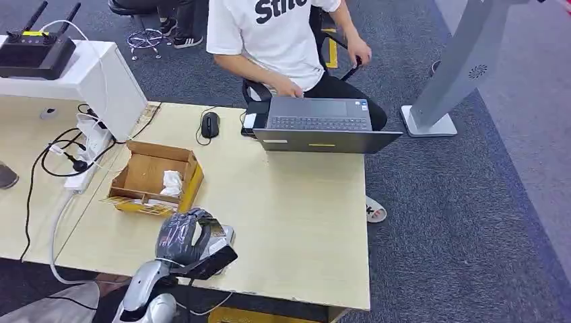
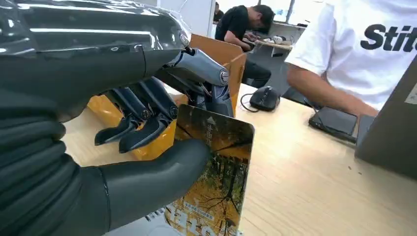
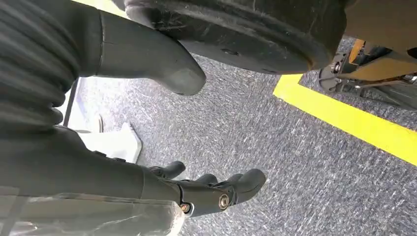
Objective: Pass the card to the sensor for recognition and then transmit it.
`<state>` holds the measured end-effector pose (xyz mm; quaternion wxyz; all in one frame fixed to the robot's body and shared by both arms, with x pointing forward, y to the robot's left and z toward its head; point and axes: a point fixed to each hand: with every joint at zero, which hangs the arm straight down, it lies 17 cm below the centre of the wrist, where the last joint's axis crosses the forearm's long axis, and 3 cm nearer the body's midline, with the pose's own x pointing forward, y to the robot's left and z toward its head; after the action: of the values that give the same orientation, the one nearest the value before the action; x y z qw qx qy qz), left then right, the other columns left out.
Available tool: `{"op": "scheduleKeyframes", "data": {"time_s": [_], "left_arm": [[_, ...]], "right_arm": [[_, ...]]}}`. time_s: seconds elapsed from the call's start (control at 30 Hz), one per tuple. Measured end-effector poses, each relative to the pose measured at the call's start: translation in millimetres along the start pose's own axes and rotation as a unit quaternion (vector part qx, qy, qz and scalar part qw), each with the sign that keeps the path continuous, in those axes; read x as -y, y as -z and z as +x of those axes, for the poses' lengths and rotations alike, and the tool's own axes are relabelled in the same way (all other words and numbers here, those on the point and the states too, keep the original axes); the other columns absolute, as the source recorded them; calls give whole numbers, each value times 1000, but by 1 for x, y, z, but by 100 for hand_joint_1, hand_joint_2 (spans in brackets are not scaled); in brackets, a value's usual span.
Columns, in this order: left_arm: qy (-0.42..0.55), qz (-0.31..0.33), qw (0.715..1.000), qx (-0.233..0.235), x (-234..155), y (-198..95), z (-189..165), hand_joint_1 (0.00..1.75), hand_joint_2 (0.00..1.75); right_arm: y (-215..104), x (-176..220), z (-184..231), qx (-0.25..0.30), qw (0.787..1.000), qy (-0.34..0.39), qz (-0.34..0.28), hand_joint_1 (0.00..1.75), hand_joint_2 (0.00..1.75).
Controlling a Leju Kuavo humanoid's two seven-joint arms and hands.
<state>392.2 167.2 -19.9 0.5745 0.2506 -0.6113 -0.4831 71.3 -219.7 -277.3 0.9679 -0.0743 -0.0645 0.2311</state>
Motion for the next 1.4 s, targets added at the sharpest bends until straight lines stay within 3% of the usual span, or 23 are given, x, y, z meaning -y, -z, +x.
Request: {"op": "scheduleKeyframes", "data": {"time_s": [0.63,0.97,1.17,1.4], "left_arm": [[-3,-5,1000,-11,7,-2,-4,175,175],[23,9,1000,-16,-10,2,-20,175,175],[62,57,996,-12,-65,14,-34,175,175],[113,147,982,23,-169,35,-24,175,175]], "right_arm": [[0,-1,0,-1,1000,-2,1,0,175],[0,-2,1,1,1000,-1,3,0,175],[0,-2,0,1,1000,3,3,0,175],[0,-2,-1,-1,1000,4,4,0,175]]}}
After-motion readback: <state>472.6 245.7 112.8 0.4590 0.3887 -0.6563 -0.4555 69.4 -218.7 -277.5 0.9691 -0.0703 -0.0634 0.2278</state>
